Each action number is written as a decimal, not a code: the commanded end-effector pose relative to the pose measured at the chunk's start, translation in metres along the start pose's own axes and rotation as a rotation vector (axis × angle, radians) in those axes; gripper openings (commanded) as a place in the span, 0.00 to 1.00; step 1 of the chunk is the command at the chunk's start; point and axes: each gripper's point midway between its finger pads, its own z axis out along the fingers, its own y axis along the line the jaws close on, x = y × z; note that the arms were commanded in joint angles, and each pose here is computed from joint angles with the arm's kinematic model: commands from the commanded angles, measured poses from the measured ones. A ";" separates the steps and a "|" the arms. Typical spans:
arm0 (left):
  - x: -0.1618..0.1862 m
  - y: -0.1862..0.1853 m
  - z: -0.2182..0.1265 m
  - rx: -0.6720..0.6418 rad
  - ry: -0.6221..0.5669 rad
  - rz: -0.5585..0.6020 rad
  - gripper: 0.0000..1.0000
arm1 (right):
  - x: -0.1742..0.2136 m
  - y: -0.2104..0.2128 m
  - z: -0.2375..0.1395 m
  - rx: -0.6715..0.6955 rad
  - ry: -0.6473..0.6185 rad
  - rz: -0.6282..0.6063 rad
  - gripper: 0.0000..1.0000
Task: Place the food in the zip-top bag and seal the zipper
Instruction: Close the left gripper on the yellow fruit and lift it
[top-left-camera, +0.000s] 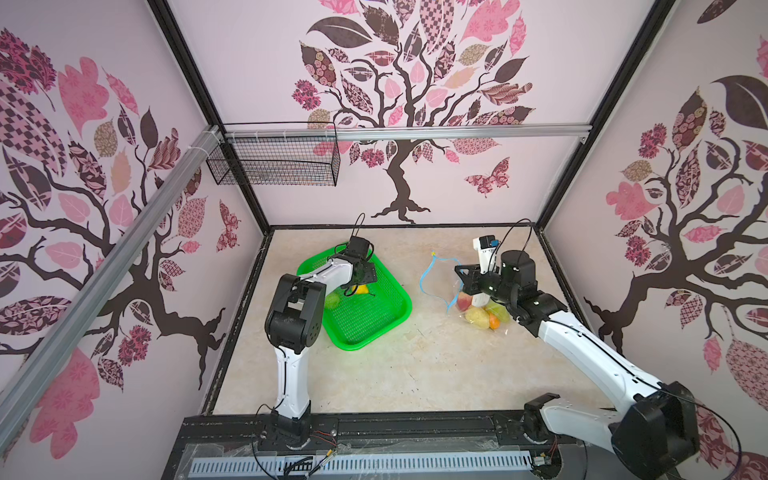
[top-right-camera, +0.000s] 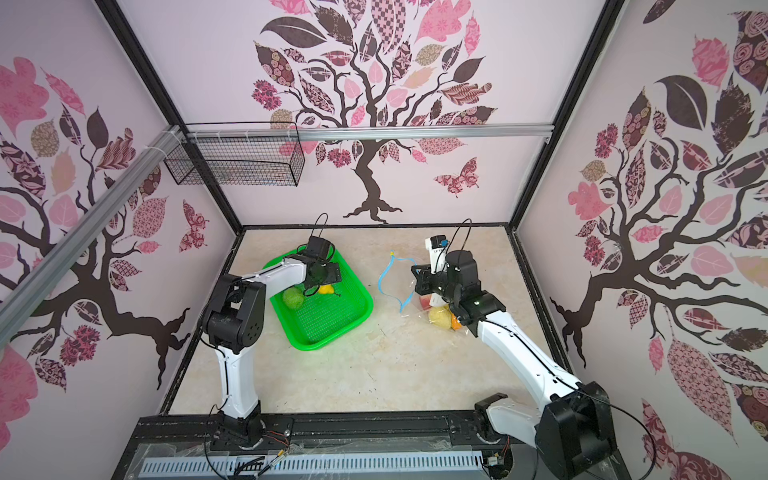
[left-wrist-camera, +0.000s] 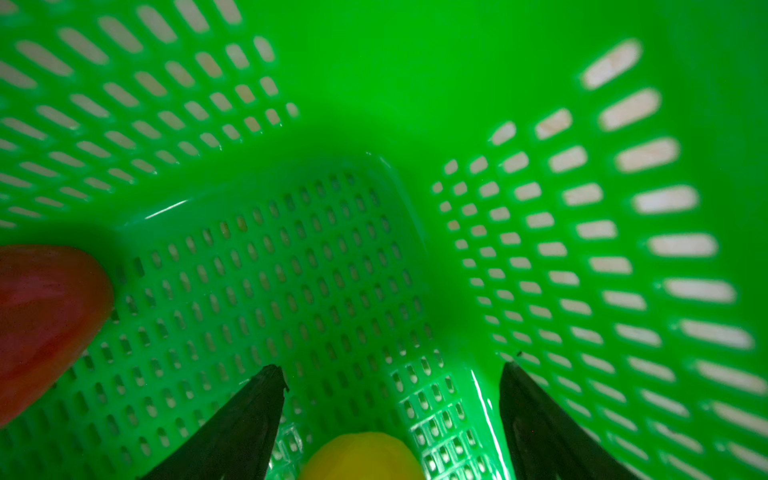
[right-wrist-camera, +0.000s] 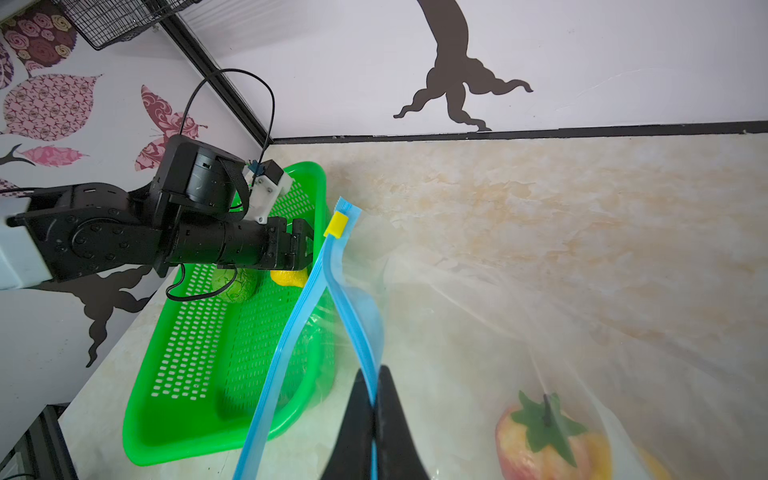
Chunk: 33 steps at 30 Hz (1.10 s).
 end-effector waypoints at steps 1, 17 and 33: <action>0.017 0.005 -0.003 -0.008 0.036 -0.006 0.84 | -0.007 -0.001 0.003 0.007 -0.009 -0.009 0.00; 0.029 0.010 -0.004 -0.022 0.052 0.020 0.73 | -0.008 0.000 0.000 0.006 -0.012 -0.008 0.00; -0.012 -0.014 -0.078 0.079 -0.099 0.088 0.49 | -0.007 -0.001 0.001 0.008 -0.011 -0.007 0.00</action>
